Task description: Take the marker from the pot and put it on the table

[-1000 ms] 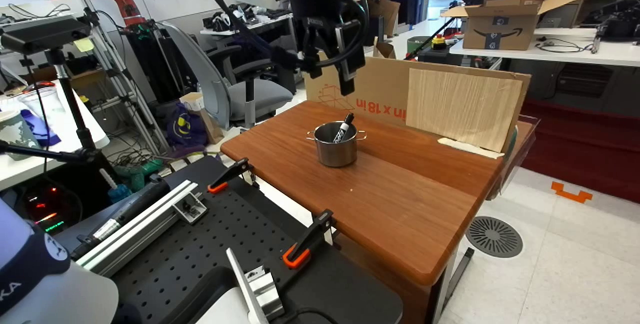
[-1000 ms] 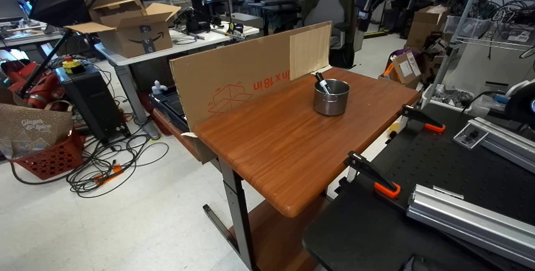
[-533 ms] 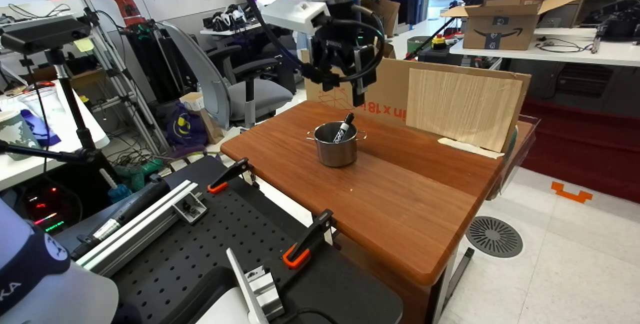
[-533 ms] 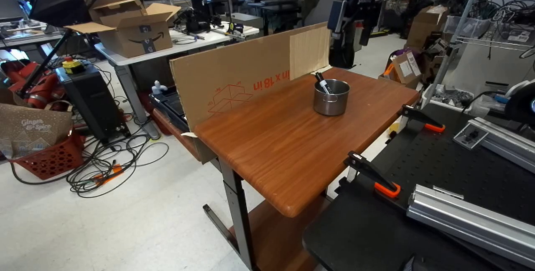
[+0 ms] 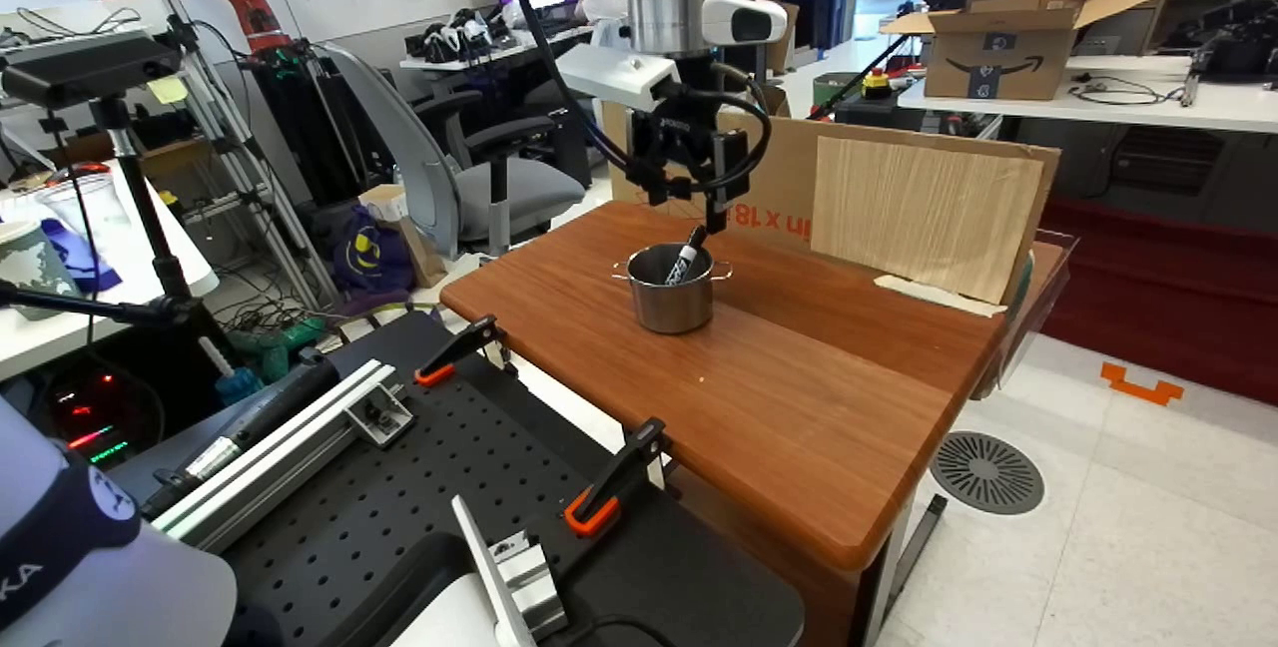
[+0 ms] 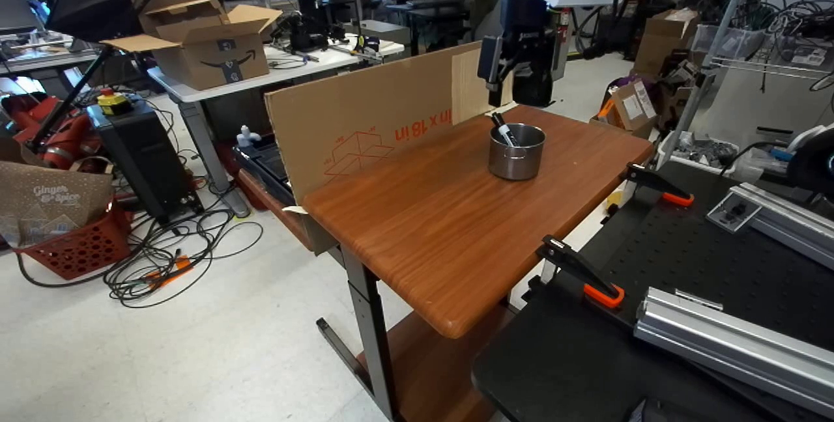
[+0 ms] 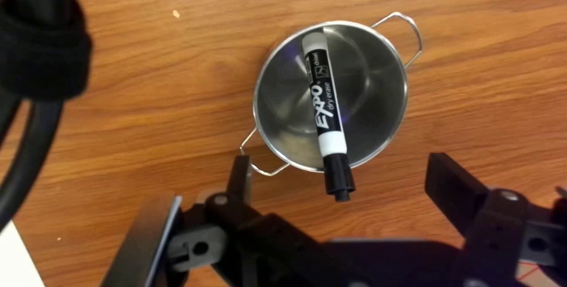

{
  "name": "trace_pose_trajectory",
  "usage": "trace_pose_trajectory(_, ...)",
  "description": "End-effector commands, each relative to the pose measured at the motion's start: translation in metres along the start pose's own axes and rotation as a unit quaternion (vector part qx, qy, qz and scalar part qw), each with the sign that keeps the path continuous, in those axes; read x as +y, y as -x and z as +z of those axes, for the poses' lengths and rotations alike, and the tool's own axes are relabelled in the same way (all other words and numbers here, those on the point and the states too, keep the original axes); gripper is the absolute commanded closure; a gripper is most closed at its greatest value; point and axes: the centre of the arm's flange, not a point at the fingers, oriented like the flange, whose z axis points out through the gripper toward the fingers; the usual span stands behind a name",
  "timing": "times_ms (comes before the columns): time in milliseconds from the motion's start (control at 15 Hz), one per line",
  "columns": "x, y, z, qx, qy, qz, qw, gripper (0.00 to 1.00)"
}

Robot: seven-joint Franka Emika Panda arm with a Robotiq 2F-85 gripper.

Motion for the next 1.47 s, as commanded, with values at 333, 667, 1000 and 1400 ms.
trace_pose_trajectory(333,-0.009,-0.026,0.028,-0.015,-0.007,0.004,0.9999,0.0)
trace_pose_trajectory(667,-0.01,-0.032,0.037,-0.018,-0.006,0.004,0.9998,0.32)
trace_pose_trajectory(1000,-0.009,-0.034,0.038,-0.019,-0.009,0.007,0.9997,0.73)
trace_pose_trajectory(1400,-0.006,-0.034,0.028,-0.012,-0.011,0.013,0.9998,0.95)
